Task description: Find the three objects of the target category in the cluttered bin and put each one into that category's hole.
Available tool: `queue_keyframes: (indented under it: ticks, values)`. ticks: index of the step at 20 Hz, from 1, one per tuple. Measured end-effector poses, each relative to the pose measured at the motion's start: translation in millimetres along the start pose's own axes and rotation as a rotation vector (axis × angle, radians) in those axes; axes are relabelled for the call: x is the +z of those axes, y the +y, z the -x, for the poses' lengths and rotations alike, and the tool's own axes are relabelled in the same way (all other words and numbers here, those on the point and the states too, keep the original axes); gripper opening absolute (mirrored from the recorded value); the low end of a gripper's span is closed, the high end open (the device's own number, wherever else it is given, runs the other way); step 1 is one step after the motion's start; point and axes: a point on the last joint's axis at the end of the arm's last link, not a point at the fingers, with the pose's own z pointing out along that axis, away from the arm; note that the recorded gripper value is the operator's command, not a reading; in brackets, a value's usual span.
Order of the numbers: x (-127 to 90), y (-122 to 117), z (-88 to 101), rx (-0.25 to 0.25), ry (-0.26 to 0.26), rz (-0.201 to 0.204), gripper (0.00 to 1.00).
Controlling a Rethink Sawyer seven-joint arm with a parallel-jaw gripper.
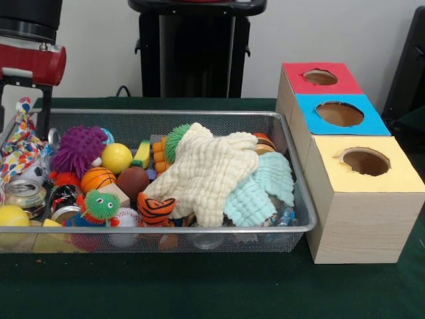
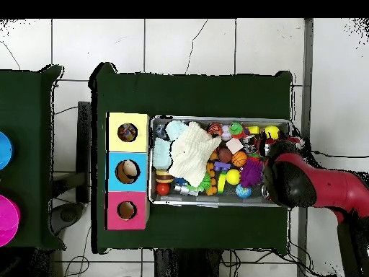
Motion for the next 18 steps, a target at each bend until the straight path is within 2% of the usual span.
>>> queue_keyframes:
  ticks: [8,17,18]
  values:
    - [6.8,-6.6,-18.5,-0.029,0.017,-0.006,1.00]
    - [31.0,6.1,-58.9,-0.100,0.063,0.019,1.00]
    - [35.9,9.1,-68.9,-0.116,0.076,0.024,1.00]
